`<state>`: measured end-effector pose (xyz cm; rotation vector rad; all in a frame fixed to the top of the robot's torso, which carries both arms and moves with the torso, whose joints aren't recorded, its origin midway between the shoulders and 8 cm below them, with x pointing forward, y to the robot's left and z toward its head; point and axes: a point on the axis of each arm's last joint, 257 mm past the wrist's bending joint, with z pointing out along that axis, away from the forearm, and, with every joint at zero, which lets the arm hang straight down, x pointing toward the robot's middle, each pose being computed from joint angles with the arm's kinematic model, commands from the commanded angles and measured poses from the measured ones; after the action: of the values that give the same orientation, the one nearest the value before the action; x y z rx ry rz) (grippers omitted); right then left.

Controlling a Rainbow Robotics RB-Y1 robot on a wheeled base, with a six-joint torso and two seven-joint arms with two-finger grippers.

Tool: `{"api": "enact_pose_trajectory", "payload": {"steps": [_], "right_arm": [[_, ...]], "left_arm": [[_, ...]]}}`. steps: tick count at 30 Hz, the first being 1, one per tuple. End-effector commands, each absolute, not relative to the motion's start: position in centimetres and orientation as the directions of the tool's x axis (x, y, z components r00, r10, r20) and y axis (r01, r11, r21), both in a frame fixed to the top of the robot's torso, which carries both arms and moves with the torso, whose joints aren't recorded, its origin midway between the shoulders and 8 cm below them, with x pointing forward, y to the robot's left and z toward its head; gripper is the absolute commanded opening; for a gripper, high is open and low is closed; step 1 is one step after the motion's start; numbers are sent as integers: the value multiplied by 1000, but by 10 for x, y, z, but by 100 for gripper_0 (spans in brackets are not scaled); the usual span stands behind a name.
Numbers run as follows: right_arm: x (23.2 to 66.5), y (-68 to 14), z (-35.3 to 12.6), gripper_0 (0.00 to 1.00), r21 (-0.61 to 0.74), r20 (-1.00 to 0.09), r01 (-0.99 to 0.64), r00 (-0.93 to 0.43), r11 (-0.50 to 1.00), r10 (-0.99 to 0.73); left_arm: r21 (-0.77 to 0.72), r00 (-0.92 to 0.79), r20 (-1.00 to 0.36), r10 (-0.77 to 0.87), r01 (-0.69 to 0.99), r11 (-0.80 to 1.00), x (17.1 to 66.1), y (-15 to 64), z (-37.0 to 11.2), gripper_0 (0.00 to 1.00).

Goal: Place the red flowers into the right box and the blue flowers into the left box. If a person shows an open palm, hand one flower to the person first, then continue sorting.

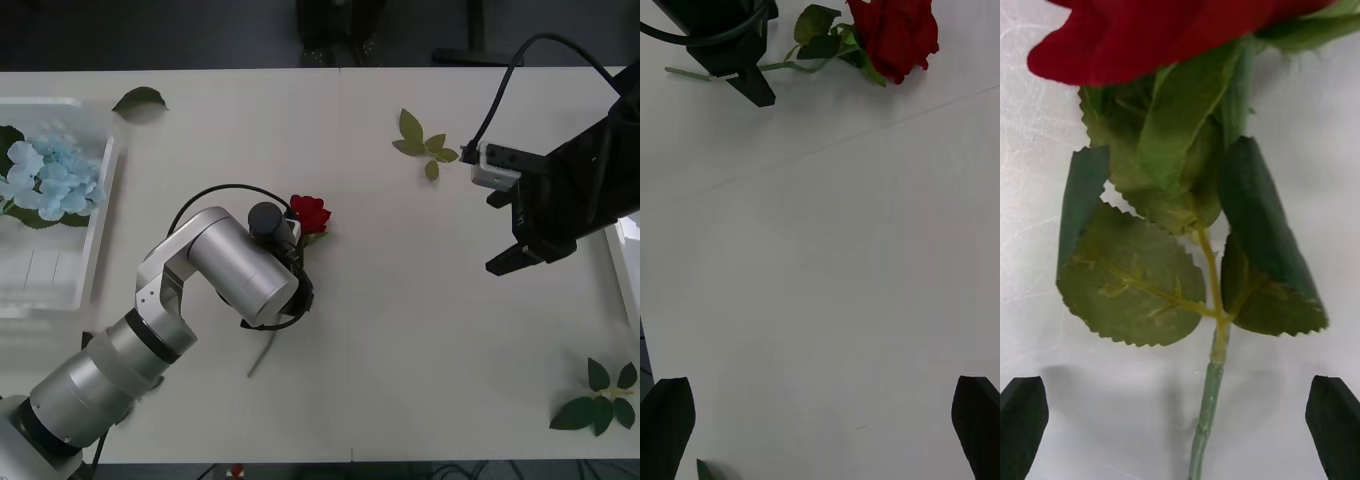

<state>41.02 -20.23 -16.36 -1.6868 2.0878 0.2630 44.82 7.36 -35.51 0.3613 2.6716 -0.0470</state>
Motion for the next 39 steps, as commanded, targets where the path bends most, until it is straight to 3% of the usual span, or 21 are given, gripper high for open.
{"api": "enact_pose_trajectory", "payload": {"steps": [1, 23, 29, 34, 37, 38, 39], "right_arm": [[415, -200, -148, 100, -180, -449, -961, -109, 209, -887], [415, -200, -148, 100, -180, -449, -961, -109, 209, -887], [415, -200, -148, 100, -180, -449, -961, -109, 209, -887], [415, -200, -148, 100, -180, -449, -961, -109, 209, -887], [415, -200, -148, 100, -180, -449, -961, -109, 209, -887], [415, -200, -148, 100, -180, -449, -961, -109, 209, -887], [415, -200, -148, 100, -180, -449, -961, -109, 209, -887]], "left_arm": [[34, -851, -451, 270, 286, 958, 450, 65, -350, 100], [126, -829, -438, 347, 326, 937, 447, 74, -355, 100], [132, -826, -436, 357, 334, 933, 447, 73, -356, 60], [132, -826, -436, 357, 334, 933, 447, 73, -356, 20], [132, -826, -436, 357, 334, 933, 447, 73, -356, 9], [132, -826, -436, 357, 334, 933, 447, 73, -356, 1], [132, -826, -436, 357, 334, 933, 447, 73, -356, 0]]}}
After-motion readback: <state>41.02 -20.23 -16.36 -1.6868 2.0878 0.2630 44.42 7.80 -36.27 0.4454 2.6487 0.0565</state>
